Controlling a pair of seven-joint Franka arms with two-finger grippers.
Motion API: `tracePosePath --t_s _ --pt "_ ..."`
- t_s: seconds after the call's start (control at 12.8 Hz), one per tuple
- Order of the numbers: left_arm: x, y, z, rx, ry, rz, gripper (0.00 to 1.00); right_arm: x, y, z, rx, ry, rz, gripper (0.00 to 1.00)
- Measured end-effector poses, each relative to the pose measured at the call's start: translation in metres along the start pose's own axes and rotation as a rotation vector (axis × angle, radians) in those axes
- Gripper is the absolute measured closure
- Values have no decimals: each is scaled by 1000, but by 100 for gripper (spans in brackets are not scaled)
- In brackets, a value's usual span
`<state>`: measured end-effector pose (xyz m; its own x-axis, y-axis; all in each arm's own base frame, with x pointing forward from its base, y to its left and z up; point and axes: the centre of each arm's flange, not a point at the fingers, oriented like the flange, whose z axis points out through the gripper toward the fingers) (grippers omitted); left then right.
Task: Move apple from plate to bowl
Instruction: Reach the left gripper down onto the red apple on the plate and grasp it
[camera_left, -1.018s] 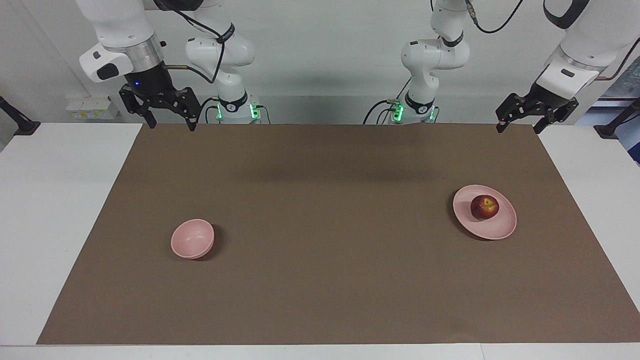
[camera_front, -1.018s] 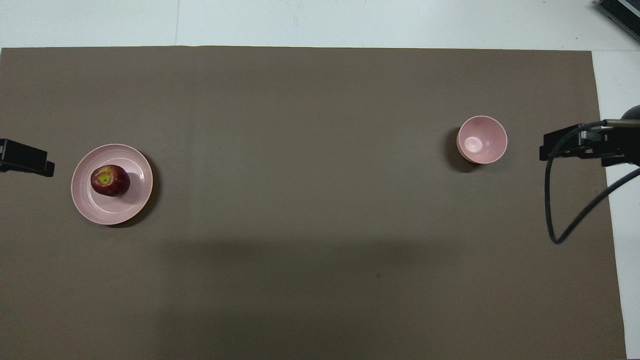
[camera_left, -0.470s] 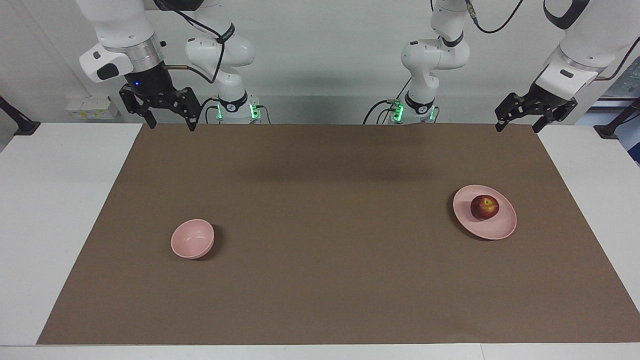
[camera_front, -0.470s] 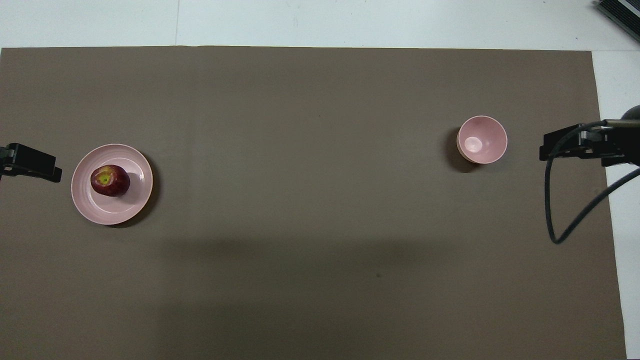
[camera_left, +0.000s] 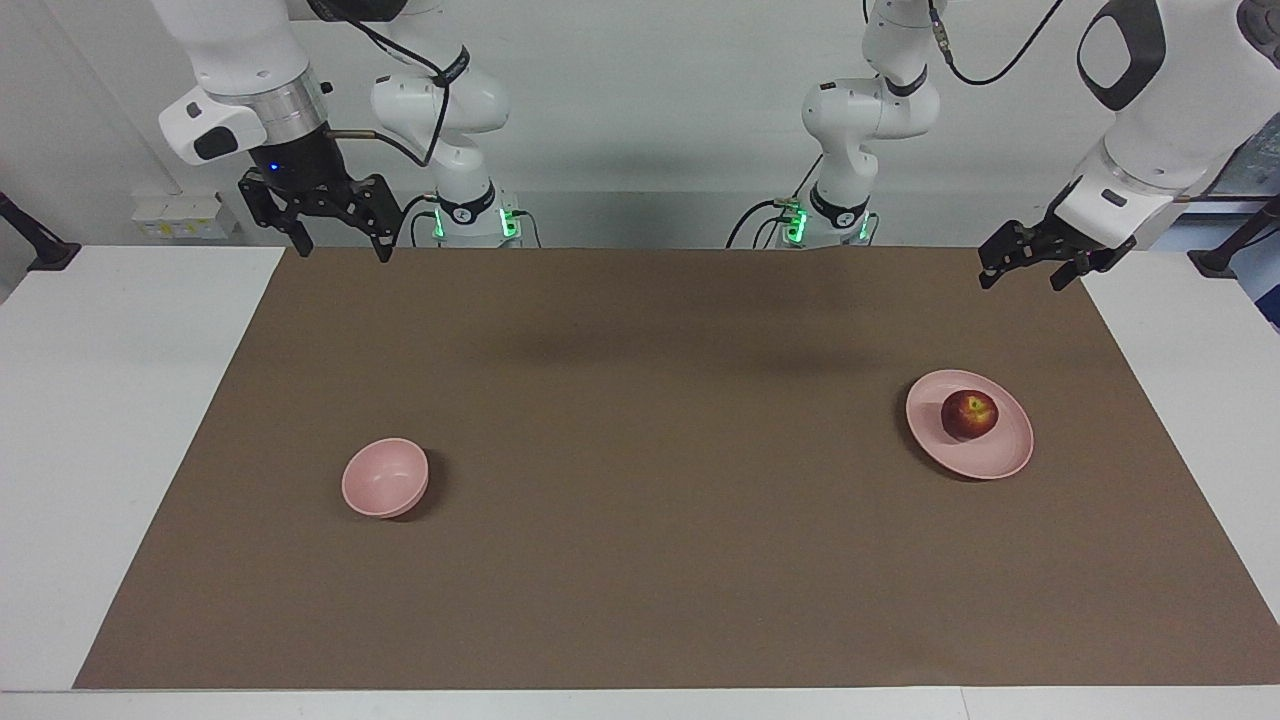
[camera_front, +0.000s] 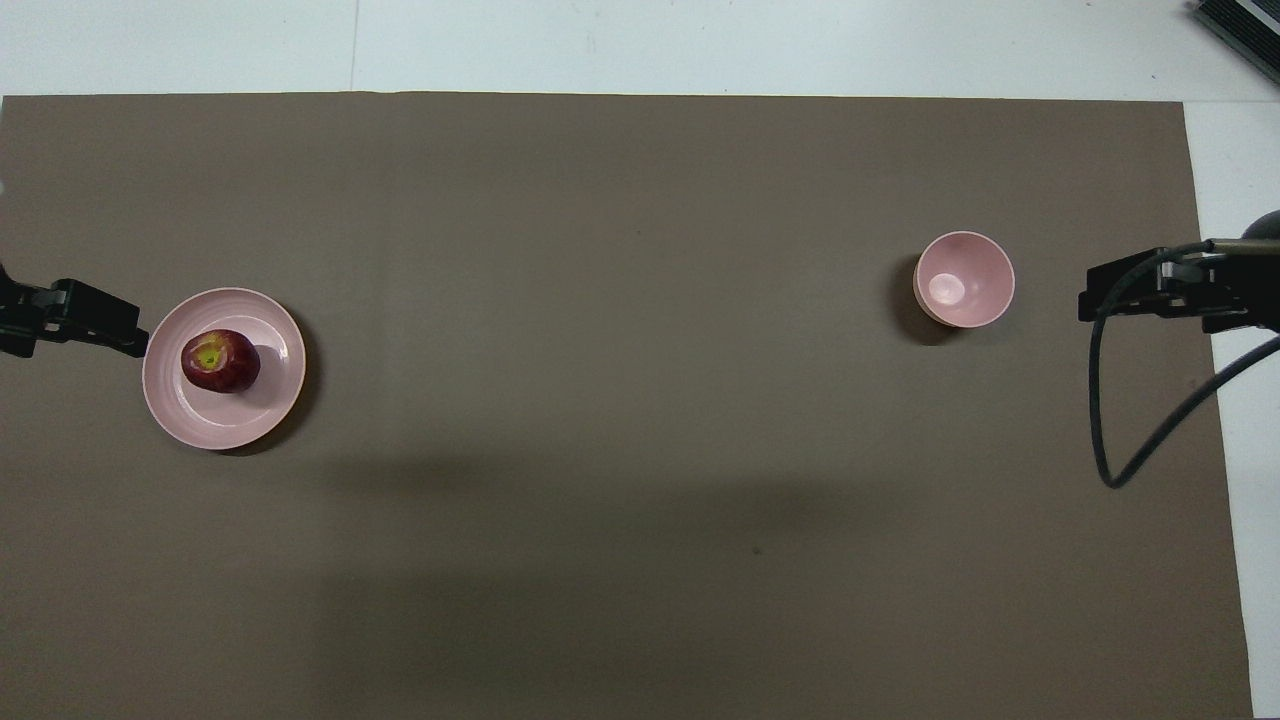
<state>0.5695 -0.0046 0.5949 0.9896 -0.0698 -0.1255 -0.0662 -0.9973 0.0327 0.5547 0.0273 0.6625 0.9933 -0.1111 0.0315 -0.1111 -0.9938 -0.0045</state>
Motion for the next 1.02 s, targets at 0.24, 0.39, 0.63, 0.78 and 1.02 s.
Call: tracePosePath --t_s 0.24,0.39,0.63,0.78,1.02 --pt "20 -7 30 1 -5 4 0 0 0 0 0 0 0 0" --pt "32 -15 52 2 -6 12 0 0 0 0 0 0 1 0" --pt "44 -24 92 1 -40 22 0 0 1 0 0 0 1 0" --pt "54 -32 120 2 -53 18 0 0 1 0 0 0 1 0" --pt "58 -35 153 4 -54 18 0 0 1 0 0 0 1 0"
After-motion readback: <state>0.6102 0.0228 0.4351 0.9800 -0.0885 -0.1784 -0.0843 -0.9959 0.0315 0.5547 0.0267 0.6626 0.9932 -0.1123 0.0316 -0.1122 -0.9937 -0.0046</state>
